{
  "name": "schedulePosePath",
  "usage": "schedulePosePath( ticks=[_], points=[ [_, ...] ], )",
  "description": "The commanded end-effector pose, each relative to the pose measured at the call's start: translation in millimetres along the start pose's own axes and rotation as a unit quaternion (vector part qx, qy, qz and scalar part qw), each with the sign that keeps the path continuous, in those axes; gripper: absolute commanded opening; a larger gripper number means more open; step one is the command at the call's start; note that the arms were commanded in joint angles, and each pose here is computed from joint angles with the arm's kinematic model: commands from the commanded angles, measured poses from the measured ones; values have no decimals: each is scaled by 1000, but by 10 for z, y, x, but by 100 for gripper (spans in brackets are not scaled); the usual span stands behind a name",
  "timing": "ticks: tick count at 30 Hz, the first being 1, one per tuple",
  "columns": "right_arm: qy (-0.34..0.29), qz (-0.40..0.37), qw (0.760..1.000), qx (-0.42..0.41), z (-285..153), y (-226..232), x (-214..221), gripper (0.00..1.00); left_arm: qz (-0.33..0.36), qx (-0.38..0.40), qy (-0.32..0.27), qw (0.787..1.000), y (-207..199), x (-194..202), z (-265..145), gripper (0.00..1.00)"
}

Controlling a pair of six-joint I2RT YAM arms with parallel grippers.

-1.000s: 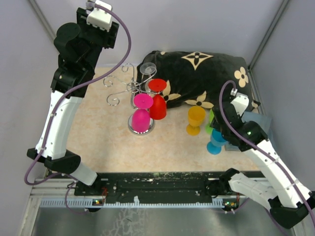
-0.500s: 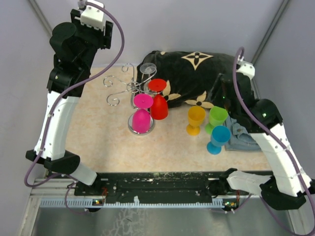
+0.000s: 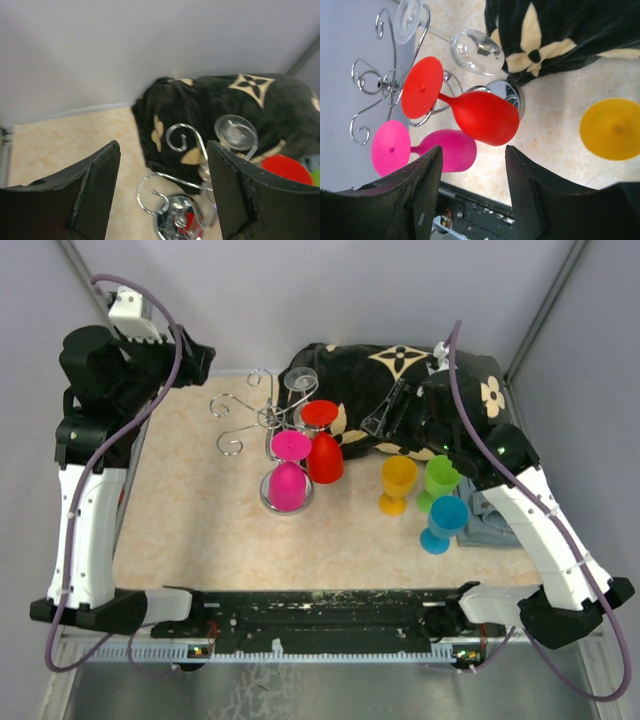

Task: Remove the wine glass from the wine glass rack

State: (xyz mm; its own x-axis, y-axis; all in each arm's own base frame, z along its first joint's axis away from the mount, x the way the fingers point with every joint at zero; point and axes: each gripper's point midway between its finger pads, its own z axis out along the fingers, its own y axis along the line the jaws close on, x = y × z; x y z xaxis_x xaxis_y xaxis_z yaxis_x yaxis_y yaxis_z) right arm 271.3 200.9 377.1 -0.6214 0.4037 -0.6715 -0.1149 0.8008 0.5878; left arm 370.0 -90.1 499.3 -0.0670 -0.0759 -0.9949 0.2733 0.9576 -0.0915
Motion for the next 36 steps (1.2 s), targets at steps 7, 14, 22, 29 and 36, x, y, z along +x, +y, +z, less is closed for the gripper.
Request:
schedulePosePath(
  ticks=[7, 14, 22, 29, 36],
  points=[
    [48, 82, 983, -156, -25, 605, 218, 54, -79, 112, -2, 991, -455, 3, -380, 75],
    [85, 122, 966, -210, 58, 804, 439, 54, -72, 112, -27, 991, -443, -190, -376, 76],
    [90, 145, 955, -241, 70, 921, 451, 54, -82, 145, -45, 985, -549, -334, -320, 79],
    [47, 131, 972, -190, -136, 799, 231, 54, -86, 149, -43, 984, -556, -331, -283, 78],
    [-6, 100, 988, -122, -172, 553, -144, 53, -81, 147, -44, 985, -535, -309, -266, 78]
  ],
)
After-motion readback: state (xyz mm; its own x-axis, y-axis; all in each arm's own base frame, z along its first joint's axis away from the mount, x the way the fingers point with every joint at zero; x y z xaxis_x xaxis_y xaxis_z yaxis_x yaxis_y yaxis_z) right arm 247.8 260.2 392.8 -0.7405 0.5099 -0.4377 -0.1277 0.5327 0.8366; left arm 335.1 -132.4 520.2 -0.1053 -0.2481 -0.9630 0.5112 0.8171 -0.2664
